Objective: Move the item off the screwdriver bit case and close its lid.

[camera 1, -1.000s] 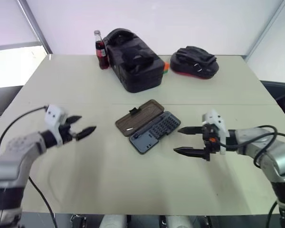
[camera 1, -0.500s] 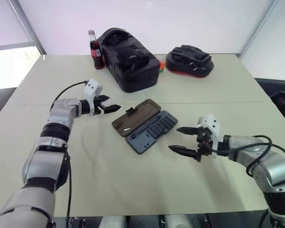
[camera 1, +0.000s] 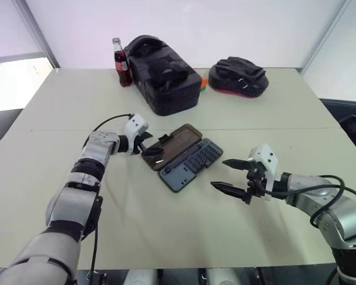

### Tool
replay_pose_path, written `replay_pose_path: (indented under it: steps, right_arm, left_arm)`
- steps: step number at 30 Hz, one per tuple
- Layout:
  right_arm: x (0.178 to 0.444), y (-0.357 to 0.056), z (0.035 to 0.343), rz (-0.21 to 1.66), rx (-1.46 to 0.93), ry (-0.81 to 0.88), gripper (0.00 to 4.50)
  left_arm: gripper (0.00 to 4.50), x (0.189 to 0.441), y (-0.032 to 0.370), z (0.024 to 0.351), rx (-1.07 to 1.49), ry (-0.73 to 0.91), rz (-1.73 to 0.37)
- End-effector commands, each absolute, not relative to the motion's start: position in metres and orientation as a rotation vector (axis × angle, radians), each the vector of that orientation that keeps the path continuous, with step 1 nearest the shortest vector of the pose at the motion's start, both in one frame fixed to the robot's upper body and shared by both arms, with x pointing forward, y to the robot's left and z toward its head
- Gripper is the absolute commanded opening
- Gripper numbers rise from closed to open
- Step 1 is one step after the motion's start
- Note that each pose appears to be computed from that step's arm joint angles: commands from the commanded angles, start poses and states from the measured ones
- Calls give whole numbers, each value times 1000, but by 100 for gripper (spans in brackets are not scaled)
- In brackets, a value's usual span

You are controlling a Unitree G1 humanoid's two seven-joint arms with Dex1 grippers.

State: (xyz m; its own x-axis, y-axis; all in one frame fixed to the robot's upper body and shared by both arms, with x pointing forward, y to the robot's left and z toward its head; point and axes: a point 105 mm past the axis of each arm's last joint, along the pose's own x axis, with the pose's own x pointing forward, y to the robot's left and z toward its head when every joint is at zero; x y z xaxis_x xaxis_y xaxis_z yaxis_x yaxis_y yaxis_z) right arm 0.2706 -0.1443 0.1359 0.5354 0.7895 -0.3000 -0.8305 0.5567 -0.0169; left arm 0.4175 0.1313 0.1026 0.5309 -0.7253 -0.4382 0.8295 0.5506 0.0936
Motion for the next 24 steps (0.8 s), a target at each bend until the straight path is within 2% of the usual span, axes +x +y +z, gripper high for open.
replay_pose_path:
  steps: [1, 7, 16, 20, 24]
  right_arm:
    - [272, -147, 154, 962, -193, 214, 450]
    - [273, -150, 156, 953, -200, 214, 450]
    - [274, -153, 154, 942, -202, 218, 450]
    - [274, -156, 156, 937, -210, 223, 450]
    - [273, -157, 156, 945, -215, 230, 450]
  left_arm:
    - [313, 407, 135, 73, 296, 482, -950]
    - [10, 403, 135, 68, 279, 493, -971]
    - [10, 400, 136, 67, 360, 469, -997]
    - [10, 399, 136, 103, 578, 276, -1125]
    - [10, 389, 134, 116, 675, 224, -1241]
